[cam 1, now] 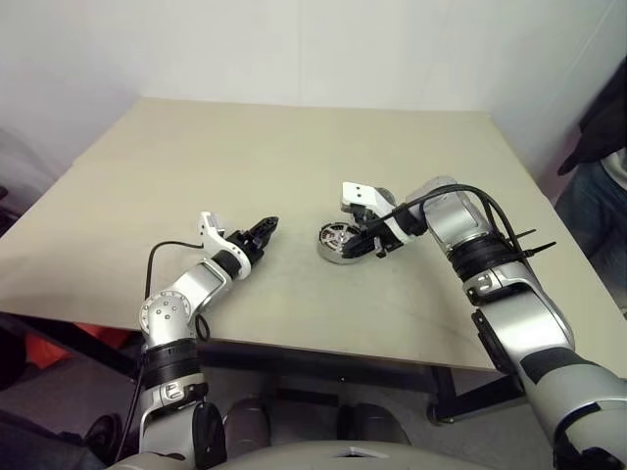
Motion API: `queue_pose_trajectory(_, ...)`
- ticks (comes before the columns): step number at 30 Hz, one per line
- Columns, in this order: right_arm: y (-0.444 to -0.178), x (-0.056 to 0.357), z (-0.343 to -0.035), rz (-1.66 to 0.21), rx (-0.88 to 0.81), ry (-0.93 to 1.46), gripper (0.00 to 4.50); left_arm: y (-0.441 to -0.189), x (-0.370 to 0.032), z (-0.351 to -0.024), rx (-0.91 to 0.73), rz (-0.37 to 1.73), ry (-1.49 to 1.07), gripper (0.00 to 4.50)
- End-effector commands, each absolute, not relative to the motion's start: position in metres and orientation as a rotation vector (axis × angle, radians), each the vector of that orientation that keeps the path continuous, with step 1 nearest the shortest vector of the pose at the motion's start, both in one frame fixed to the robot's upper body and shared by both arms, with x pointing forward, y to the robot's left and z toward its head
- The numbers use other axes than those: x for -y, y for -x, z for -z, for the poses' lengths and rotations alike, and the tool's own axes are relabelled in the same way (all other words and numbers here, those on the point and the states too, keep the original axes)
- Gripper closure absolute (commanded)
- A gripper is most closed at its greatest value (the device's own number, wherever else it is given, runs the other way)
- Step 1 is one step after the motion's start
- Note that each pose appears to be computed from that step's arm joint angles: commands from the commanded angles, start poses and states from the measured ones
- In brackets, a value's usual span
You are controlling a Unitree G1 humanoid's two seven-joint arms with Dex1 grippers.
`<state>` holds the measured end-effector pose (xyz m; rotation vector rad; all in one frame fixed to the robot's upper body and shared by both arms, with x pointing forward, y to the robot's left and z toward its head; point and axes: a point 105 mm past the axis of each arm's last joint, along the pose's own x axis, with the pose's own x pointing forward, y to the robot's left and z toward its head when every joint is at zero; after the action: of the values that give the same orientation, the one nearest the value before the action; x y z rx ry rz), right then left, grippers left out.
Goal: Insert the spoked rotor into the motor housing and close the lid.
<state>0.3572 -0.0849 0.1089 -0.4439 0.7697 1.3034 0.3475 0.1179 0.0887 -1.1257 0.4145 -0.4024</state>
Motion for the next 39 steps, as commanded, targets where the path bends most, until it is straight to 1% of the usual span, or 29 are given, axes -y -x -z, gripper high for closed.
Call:
queue_pose_trajectory(1, -0.354, 0.064, -0.128, -1.21, -0.802, 0.308, 4.45, -0.347, -0.122, -0.103, -0.358, 0.423, 1.123, 2.16)
queue_pose_trajectory(4, -0.348, 0.049, -0.129, -1.158, -0.851, 0.222, 4.45, -0.347, -0.128, -0.101, -0.356, 0.408, 1.119, 2.16)
queue_pose_trajectory(9, -0.334, 0.026, -0.128, -1.191, -0.841, 0.199, 4.45, -0.349, -0.135, -0.103, -0.335, 0.388, 1.114, 2.16)
queue_pose_trajectory(14, -0.325, 0.013, -0.121, -1.199, -0.855, 0.172, 4.45, -0.352, -0.148, -0.107, -0.308, 0.359, 1.106, 2.16)
queue_pose_trajectory(17, -0.325, 0.011, -0.119, -1.196, -0.853, 0.153, 4.45, -0.353, -0.153, -0.109, -0.296, 0.349, 1.103, 2.16)
queue_pose_trajectory(19, -0.327, 0.008, -0.119, -1.195, -0.82, 0.163, 3.8, -0.354, -0.158, -0.111, -0.286, 0.342, 1.102, 2.16)
queue_pose_trajectory(21, -0.33, 0.007, -0.122, -1.186, -0.788, 0.172, 3.31, -0.354, -0.159, -0.112, -0.283, 0.342, 1.102, 2.16)
queue_pose_trajectory(22, -0.329, 0.006, -0.127, -1.2, -0.775, 0.164, 2.97, -0.354, -0.159, -0.112, -0.284, 0.342, 1.101, 2.16)
queue_pose_trajectory(28, -0.328, 0.002, -0.163, -1.253, -0.695, 0.104, 2.97, -0.357, -0.156, -0.113, -0.293, 0.355, 1.099, 2.16)
queue_pose_trajectory(33, -0.336, 0.004, -0.212, -1.262, -0.565, 0.022, 2.97, -0.358, -0.15, -0.112, -0.31, 0.382, 1.102, 2.16)
queue_pose_trajectory(34, -0.343, 0.007, -0.224, -1.24, -0.516, 0.008, 2.97, -0.358, -0.149, -0.112, -0.314, 0.389, 1.102, 2.16)
queue_pose_trajectory(36, -0.364, 0.022, -0.244, -1.141, -0.404, 0.02, 2.97, -0.358, -0.144, -0.112, -0.324, 0.409, 1.096, 2.16)
queue_pose_trajectory(39, -0.389, 0.051, -0.253, -1.004, -0.342, 0.019, 2.97, -0.356, -0.136, -0.113, -0.336, 0.446, 1.087, 2.16)
